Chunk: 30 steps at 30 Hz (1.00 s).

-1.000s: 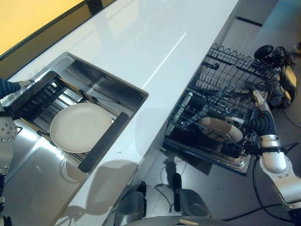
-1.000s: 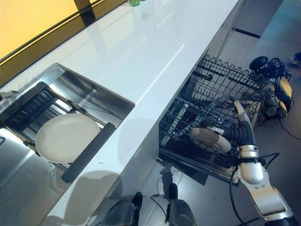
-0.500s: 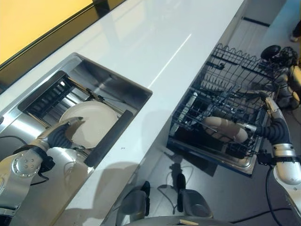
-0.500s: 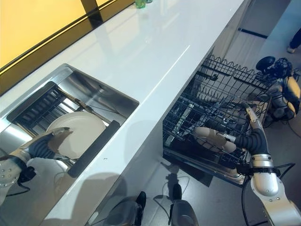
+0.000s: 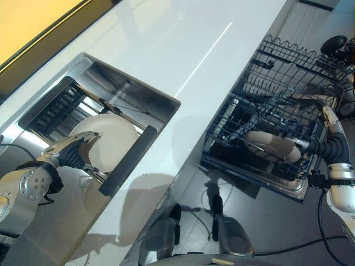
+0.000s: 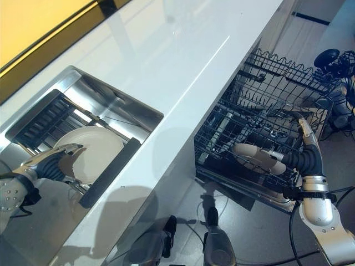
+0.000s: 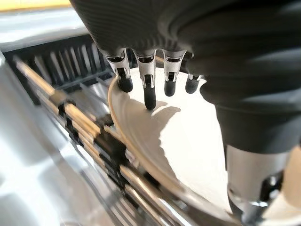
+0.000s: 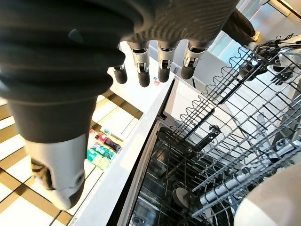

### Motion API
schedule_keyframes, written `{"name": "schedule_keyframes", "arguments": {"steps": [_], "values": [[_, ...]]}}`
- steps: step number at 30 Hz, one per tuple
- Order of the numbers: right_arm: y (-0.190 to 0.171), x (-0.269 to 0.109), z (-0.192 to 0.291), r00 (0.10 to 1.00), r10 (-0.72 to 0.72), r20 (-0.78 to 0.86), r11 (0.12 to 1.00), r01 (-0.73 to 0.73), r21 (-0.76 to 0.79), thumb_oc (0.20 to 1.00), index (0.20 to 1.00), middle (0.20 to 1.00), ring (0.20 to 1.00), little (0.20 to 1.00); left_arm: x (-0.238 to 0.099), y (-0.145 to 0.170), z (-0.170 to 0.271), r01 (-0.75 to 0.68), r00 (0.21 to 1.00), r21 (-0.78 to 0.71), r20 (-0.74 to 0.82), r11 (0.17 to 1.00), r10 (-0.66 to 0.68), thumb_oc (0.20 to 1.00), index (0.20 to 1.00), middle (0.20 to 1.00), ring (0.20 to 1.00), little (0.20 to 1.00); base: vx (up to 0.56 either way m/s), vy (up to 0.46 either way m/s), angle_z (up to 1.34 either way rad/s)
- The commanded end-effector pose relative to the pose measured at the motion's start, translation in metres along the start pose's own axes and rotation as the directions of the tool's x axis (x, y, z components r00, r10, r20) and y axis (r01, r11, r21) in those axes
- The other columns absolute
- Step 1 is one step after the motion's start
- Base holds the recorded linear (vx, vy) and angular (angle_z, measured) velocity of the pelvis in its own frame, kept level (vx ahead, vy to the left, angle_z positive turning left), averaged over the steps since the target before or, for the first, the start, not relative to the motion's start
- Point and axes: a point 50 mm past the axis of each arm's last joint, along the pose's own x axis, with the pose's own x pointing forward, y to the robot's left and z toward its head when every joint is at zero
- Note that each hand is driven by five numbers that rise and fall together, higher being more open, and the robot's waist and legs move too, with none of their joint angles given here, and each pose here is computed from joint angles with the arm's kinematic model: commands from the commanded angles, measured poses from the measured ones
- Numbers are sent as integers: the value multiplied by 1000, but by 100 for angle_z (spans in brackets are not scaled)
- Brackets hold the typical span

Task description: Pick up plates and place into dishwasher.

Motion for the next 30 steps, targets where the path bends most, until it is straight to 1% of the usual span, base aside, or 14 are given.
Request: {"name": "schedule_keyframes", "arguments": {"steps": [1,5,9,13,16,17,19,20,22,23,25,26,29,30], "values": [[1,12,20,990,-24,142,1000,22,20,1000,1000,1000,1000,1000,0,27,-20,-146,985,187,-65,972,160,1000,1000,1000,1000,1000,-113,-50,2],[6,12,21,986,-55,157,998,50,31,1000,1000,1000,1000,1000,5,15,-8,-99,995,166,2,981,100,1000,1000,1000,1000,1000,-106,-62,3],[4,10,21,984,-74,159,997,68,41,1000,1000,1000,1000,1000,1,-10,7,71,993,76,88,995,-77,1000,1000,1000,1000,1000,-23,-40,1],[3,9,22,984,-74,164,997,67,48,1000,1000,1000,1000,1000,-4,-25,13,230,967,-40,126,972,-223,1000,1000,1000,1000,1000,7,-12,3],[4,9,22,985,-66,161,997,59,50,1000,1000,1000,1000,1000,-6,-26,12,217,971,-54,115,975,-209,1000,1000,1000,1000,1000,10,-1,0],[5,10,22,985,-64,159,997,56,52,1000,1000,1000,1000,1000,-4,-22,10,168,982,-62,97,984,-162,1000,1000,1000,1000,1000,45,0,-1],[8,13,21,987,-57,149,997,50,51,1000,1000,1000,1000,1000,1,-3,1,5,999,-36,33,999,-4,1000,1000,1000,1000,1000,59,9,-3],[8,13,21,988,-55,147,998,48,50,1000,1000,1000,1000,1000,1,1,-1,-24,999,-30,21,999,25,1000,1000,1000,1000,1000,63,20,-2],[8,15,21,990,-52,131,998,47,40,1000,1000,1000,1000,1000,0,19,-8,-133,991,1,-12,991,133,1000,1000,1000,1000,1000,78,22,0],[8,15,19,992,-51,119,998,47,37,1000,1000,1000,1000,1000,-2,29,-12,-231,973,15,-30,973,231,1000,1000,1000,1000,1000,86,20,3],[9,14,19,993,-45,109,999,41,35,1000,1000,1000,1000,1000,-6,42,-17,-336,940,26,-51,941,337,1000,1000,1000,1000,1000,84,27,4],[8,11,17,995,-37,97,999,34,31,1000,1000,1000,1000,1000,-9,51,-21,-411,909,41,-64,911,413,1000,1000,1000,1000,1000,96,36,3],[2,3,12,997,-22,69,999,20,30,1000,1000,1000,1000,1000,-23,65,-29,-565,820,60,-64,823,568,1000,1000,1000,1000,1000,110,33,5],[1,0,10,998,-15,61,999,13,29,1000,1000,1000,1000,1000,-26,67,-32,-587,806,54,-64,808,589,1000,1000,1000,1000,1000,98,36,3]]}}
